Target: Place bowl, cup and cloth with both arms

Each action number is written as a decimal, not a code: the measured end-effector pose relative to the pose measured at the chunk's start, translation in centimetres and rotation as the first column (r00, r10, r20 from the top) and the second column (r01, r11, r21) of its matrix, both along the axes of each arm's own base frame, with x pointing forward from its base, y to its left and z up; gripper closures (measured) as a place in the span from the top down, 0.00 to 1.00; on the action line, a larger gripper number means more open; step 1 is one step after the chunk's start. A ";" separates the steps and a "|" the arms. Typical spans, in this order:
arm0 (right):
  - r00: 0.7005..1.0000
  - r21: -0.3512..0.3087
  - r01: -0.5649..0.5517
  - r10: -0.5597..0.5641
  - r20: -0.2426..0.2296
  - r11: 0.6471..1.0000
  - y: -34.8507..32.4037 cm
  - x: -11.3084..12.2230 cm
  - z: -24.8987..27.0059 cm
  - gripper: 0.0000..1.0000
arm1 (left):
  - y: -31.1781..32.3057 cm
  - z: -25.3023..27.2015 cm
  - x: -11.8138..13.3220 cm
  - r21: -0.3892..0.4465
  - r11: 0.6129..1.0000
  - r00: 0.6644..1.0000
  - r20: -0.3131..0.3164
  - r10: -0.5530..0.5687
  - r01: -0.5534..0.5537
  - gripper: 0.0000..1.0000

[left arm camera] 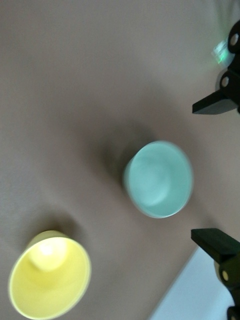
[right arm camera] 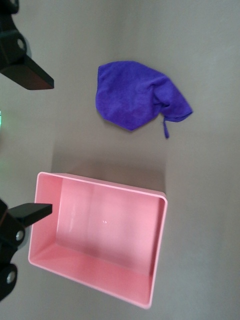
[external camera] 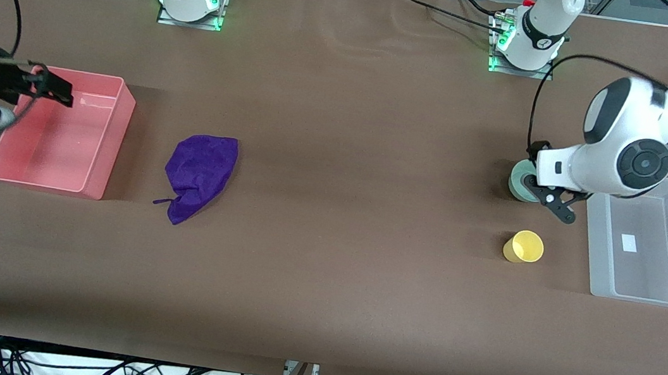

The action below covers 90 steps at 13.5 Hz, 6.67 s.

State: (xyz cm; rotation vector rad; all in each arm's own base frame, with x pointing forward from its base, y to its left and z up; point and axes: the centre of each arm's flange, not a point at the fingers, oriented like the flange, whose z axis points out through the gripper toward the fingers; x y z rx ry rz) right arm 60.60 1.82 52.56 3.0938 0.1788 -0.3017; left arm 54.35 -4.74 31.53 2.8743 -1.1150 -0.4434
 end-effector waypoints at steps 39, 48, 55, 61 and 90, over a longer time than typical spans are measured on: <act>0.950 0.099 -0.135 0.157 -0.271 0.986 -16.9 -2.1 -12.8 0.05 | 27.2 -0.1 10.7 -0.139 0.915 0.922 0.136 -0.362 0.379 0.75; 0.989 0.083 -0.127 0.132 -0.064 0.988 -8.8 0.0 -2.9 0.95 | 10.0 -4.6 13.6 -0.224 0.949 0.973 0.009 0.231 -0.223 1.00; 0.970 0.040 -0.213 0.206 0.126 0.976 -4.7 -1.5 8.0 1.00 | 9.7 -11.5 14.0 -0.268 0.909 0.944 -0.001 0.330 -0.318 0.40; 0.999 0.036 -0.035 0.034 0.028 0.999 -2.4 -2.8 7.3 1.00 | 10.6 -9.3 13.8 -0.256 0.910 0.945 -0.043 0.325 -0.325 0.04; 1.000 0.026 -0.016 0.015 0.026 1.000 -2.3 -2.5 6.9 1.00 | 4.7 2.1 8.5 -0.044 0.967 0.967 -0.067 0.246 -0.249 1.00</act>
